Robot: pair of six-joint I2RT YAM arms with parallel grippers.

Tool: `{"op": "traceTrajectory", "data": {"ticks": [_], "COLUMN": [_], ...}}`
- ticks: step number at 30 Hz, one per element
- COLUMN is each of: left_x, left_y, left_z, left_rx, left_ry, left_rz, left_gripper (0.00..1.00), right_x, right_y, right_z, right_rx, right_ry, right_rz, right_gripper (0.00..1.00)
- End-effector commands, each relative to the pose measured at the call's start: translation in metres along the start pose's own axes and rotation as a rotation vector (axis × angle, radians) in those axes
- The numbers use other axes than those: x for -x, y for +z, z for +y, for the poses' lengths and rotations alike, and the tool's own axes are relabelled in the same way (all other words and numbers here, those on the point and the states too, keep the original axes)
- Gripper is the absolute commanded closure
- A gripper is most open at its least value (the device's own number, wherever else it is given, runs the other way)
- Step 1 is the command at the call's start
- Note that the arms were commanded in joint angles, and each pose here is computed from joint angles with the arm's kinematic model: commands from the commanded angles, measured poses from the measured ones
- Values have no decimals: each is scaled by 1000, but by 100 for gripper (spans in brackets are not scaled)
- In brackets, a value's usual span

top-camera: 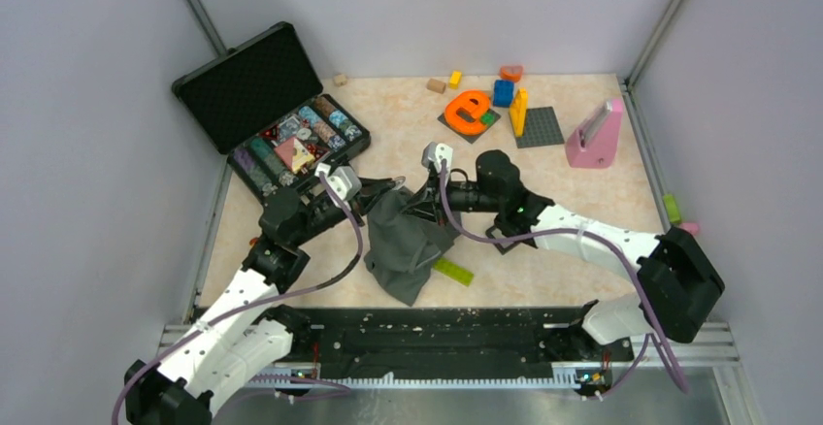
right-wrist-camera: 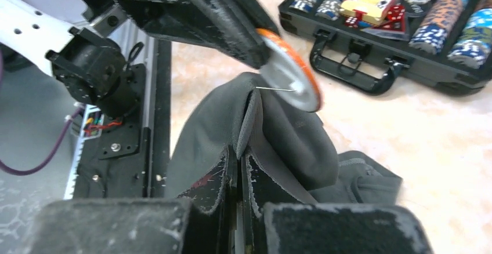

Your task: Remove the brooch from the garment

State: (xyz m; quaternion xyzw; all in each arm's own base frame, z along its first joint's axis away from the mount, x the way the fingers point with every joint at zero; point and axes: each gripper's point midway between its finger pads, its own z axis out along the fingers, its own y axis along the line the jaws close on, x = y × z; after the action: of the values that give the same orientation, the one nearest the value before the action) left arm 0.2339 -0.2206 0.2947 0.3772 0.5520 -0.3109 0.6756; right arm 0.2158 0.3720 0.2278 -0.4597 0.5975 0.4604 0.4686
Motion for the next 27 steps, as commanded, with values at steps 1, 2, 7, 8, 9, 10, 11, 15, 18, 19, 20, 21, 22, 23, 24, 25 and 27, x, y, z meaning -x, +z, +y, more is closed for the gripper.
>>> {"op": "traceTrajectory", "data": {"ticks": [1, 2, 7, 8, 9, 10, 11, 15, 18, 19, 20, 21, 22, 23, 24, 25, 27], "left_x": [15, 12, 5, 7, 9, 11, 14, 26, 32, 33, 34, 35, 35, 35, 33, 32, 29], "left_y": [4, 5, 8, 7, 6, 3, 0, -18, -34, -37, -40, -43, -44, -46, -47, -47, -47], "left_z": [16, 19, 36, 44, 49, 56, 61, 81, 90, 91, 91, 91, 91, 92, 92, 92, 92], "left_rx": [77, 91, 174, 218, 254, 292, 327, 482, 586, 601, 612, 617, 623, 634, 636, 637, 640], "left_ry": [40, 39, 29, 12, 3, -4, -11, -65, -173, -193, -210, -223, -239, -256, -272, -285, -312], "left_rz": [-64, -60, -51, -58, -66, -64, -61, -72, -102, -108, -111, -115, -119, -123, -123, -123, -117], "left_gripper": [100, 100, 100, 100, 100, 100, 100, 100, 100, 100, 100, 100, 100, 100, 100, 100, 100], "right_x": [34, 33, 27, 25, 22, 19, 17, 19, 38, 48, 59, 73, 84, 98, 112, 120, 137], "right_y": [10, 11, 14, 13, 13, 13, 13, 12, 11, 10, 9, 8, 6, 6, 5, 5, 6], "right_z": [24, 29, 42, 42, 40, 36, 32, -4, -33, -42, -53, -64, -74, -83, -91, -98, -106], "right_rx": [106, 120, 155, 150, 139, 116, 90, -85, -156, -172, -192, -213, -231, -250, -266, -282, -308], "right_ry": [-37, -35, -21, -17, -14, -11, -9, -19, -14, -13, -11, -11, -10, -15, -28, -41, -67], "right_rz": [-85, -86, -78, -73, -66, -55, -47, -30, -57, -72, -87, -106, -120, -135, -146, -143, -141], "right_gripper": [100, 100, 100, 100, 100, 100, 100, 100, 100, 100, 100, 100, 100, 100, 100, 100, 100]}}
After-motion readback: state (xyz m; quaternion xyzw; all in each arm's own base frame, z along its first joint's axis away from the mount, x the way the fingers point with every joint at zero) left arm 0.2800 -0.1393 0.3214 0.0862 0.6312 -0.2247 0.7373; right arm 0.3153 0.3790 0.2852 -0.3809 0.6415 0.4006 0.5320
